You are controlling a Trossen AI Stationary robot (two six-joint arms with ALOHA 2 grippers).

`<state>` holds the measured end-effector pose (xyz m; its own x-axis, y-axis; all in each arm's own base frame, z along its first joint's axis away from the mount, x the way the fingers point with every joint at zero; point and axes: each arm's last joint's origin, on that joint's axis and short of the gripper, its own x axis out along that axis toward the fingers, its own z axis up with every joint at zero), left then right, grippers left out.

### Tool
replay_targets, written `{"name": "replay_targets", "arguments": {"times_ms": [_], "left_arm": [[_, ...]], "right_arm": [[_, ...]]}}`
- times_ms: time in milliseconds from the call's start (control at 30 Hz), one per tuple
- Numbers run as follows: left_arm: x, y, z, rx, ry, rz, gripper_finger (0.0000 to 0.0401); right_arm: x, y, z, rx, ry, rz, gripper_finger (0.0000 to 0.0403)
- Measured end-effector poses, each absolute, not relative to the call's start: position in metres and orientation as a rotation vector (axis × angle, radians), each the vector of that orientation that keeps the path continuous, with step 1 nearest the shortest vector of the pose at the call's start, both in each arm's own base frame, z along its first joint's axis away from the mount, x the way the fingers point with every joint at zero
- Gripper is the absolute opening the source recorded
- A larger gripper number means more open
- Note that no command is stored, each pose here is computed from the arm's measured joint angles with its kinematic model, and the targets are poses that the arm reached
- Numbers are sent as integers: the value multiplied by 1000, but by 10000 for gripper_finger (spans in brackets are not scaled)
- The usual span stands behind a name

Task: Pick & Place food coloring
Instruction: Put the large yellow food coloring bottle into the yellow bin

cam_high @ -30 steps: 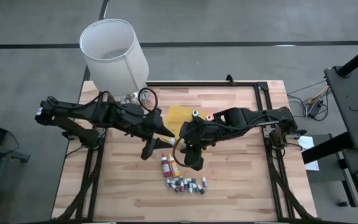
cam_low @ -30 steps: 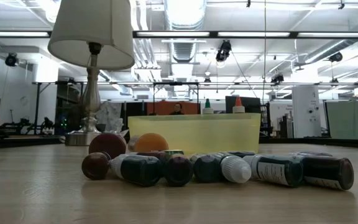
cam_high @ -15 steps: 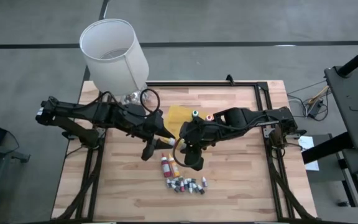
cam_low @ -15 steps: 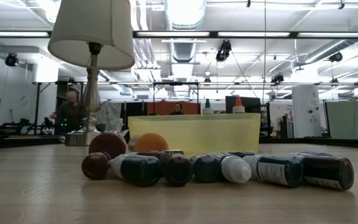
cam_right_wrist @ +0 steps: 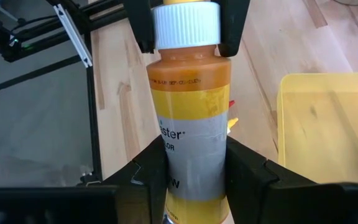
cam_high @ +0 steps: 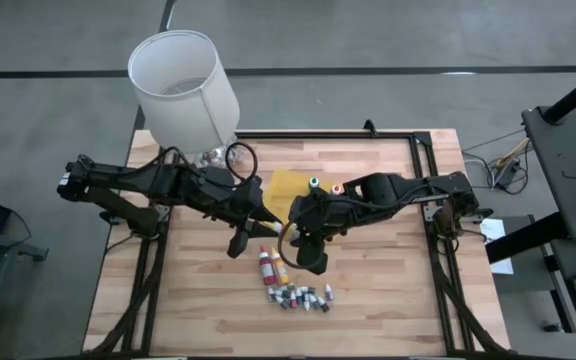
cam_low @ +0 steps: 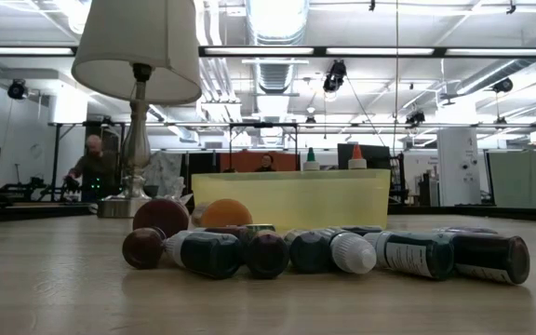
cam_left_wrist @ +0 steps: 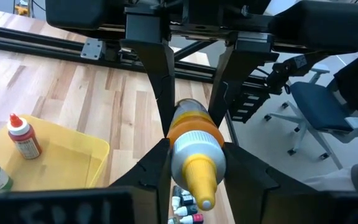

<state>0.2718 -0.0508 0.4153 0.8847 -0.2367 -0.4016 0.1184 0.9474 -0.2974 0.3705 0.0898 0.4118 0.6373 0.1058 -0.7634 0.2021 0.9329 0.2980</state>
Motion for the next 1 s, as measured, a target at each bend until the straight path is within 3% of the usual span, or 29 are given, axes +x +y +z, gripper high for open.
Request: {"name": "replay_targets", "arguments": {"times_ms": [233,567,800,1000], "left_arm": [[272,-51,415,-269,449,-190,94],[271,-51,413,-271,479,-192,94],[269,-39,404,-278,570,-139,94],[269,-12,401,-295,590,-48,94]], "right_arm": [[370,90,416,394,870,-61,155],[356,87,455,404,742,-12,217],[315,76,487,402,667,-5,225],[277,62,516,378,524,-125,224]]}}
